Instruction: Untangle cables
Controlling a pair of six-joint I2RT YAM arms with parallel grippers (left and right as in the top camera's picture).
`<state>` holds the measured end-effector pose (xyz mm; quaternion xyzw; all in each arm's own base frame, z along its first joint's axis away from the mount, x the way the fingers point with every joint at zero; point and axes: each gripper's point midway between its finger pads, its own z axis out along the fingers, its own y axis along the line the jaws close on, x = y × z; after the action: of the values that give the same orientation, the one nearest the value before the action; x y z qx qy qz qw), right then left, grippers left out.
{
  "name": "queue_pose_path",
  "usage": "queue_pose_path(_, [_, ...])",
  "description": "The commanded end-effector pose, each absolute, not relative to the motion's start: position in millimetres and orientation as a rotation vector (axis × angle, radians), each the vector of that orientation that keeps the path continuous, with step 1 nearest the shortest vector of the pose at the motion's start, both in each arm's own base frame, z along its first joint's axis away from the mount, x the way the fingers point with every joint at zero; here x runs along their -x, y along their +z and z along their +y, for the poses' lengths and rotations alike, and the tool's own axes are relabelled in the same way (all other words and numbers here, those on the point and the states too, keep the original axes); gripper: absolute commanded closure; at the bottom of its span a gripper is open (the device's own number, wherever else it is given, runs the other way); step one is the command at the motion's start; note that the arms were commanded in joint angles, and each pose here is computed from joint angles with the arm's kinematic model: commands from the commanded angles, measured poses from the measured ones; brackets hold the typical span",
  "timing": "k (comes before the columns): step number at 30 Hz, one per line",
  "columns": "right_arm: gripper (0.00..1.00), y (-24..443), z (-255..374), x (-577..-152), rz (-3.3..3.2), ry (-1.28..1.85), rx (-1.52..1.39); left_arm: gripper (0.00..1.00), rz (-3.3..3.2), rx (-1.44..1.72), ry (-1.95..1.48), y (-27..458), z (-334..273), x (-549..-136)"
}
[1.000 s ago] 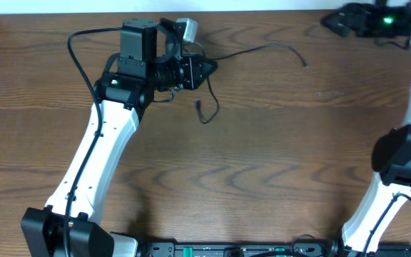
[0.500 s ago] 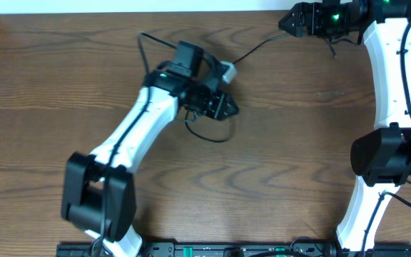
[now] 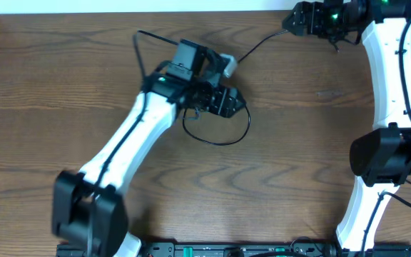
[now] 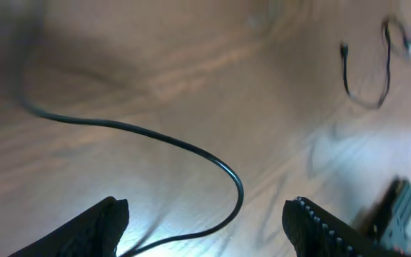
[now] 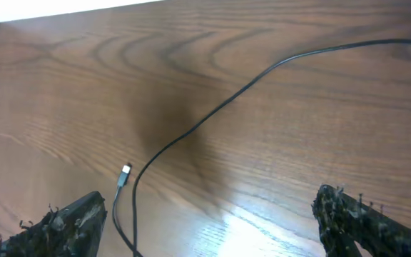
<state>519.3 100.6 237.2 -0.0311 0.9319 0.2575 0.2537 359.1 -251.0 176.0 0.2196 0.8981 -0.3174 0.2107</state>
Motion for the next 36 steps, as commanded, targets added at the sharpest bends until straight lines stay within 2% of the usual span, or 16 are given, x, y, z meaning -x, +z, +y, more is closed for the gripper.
queue_pose_path(1, [0.11,217.5,136.8,-513.3,2.566,0.765,0.216,0.26,2.384,-0.397,-0.709,235.1,-212.1,-383.1])
queue_pose_path(7, [0.15,180.2,190.0,-501.9,2.648,0.818,0.329,0.26,2.338,0.042,-0.462,258.3,-131.5,-410.7])
queue_pose_path(9, [0.21,166.9,206.7,-496.3,2.677,0.830,0.367,0.26,2.336,0.124,-0.456,257.7,-116.0,-415.1])
queue_pose_path(13, [0.39,137.9,235.4,-482.1,2.751,0.823,0.436,0.27,2.361,0.230,-0.435,248.9,-91.6,-417.2])
queue_pose_path(18, [0.51,106.4,259.8,-464.6,2.837,0.762,0.510,0.28,2.396,0.283,-0.390,240.4,-74.9,-413.0])
queue_pose_path(22, [0.53,71.5,275.1,-449.3,2.922,0.681,0.569,0.28,2.406,0.298,-0.355,235.7,-69.9,-411.6])
queue_pose_path(25, [0.59,54.1,278.9,-442.5,2.966,0.646,0.583,0.28,2.409,0.299,-0.355,234.7,-69.9,-411.3])
queue_pose_path(28, [0.72,46.1,279.9,-440.3,2.984,0.618,0.590,0.28,2.409,0.299,-0.354,234.6,-69.8,-411.4])
queue_pose_path(32, [0.99,46.3,275.5,-445.7,2.970,0.561,0.587,0.28,2.409,0.299,-0.355,234.6,-69.9,-411.4])
queue_pose_path(36, [0.99,55.0,253.3,-463.0,2.935,0.412,0.552,0.28,2.412,0.299,-0.354,233.5,-69.9,-411.7])
